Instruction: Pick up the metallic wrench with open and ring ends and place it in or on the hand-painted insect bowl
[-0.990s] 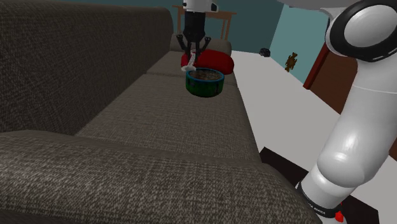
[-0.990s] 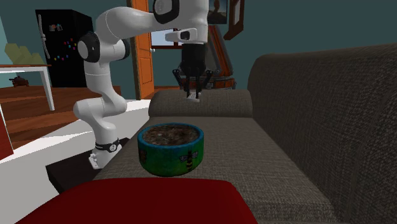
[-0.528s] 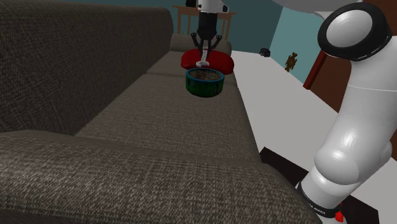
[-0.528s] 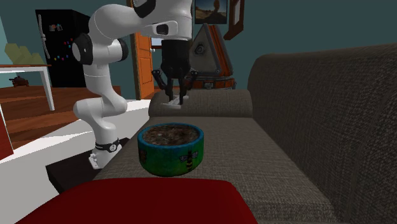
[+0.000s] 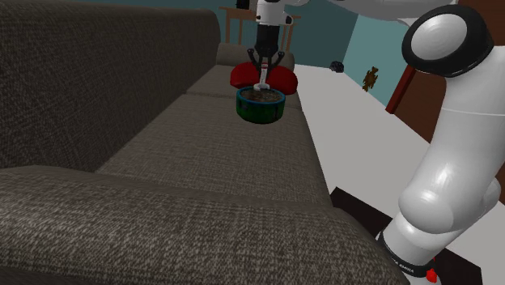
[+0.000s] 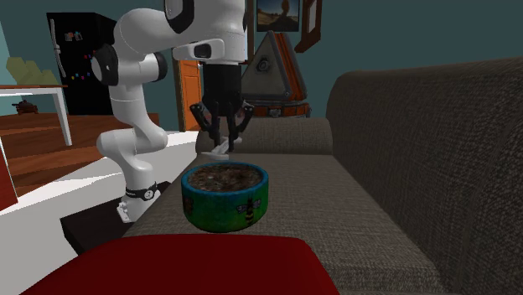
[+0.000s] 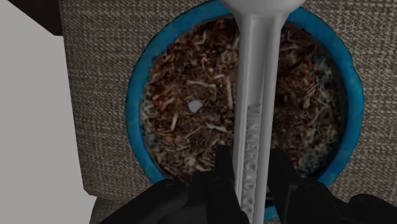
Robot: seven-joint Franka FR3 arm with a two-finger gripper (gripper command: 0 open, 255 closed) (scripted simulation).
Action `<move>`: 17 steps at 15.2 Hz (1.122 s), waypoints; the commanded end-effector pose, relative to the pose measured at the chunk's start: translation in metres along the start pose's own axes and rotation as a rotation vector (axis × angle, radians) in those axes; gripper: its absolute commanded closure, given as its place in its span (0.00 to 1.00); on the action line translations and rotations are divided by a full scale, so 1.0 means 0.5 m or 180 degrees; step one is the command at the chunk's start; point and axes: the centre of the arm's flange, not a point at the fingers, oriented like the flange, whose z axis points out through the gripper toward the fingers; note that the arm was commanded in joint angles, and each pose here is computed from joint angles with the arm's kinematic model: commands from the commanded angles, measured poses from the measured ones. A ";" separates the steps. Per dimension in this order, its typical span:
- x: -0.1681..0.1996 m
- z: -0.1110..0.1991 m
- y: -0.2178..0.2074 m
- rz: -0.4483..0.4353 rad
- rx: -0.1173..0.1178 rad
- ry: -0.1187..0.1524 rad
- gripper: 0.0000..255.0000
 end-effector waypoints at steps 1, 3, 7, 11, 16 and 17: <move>0.001 0.021 0.000 0.0000 0.0001 0.0001 1.00; 0.002 0.042 0.000 0.0000 0.0001 0.0001 1.00; 0.002 0.084 -0.001 0.0000 0.0001 0.0001 1.00; 0.003 0.100 -0.002 0.0000 0.0001 0.0001 1.00; 0.003 0.100 -0.002 0.0000 0.0001 0.0001 1.00; 0.003 0.100 -0.002 0.0000 0.0001 0.0001 0.00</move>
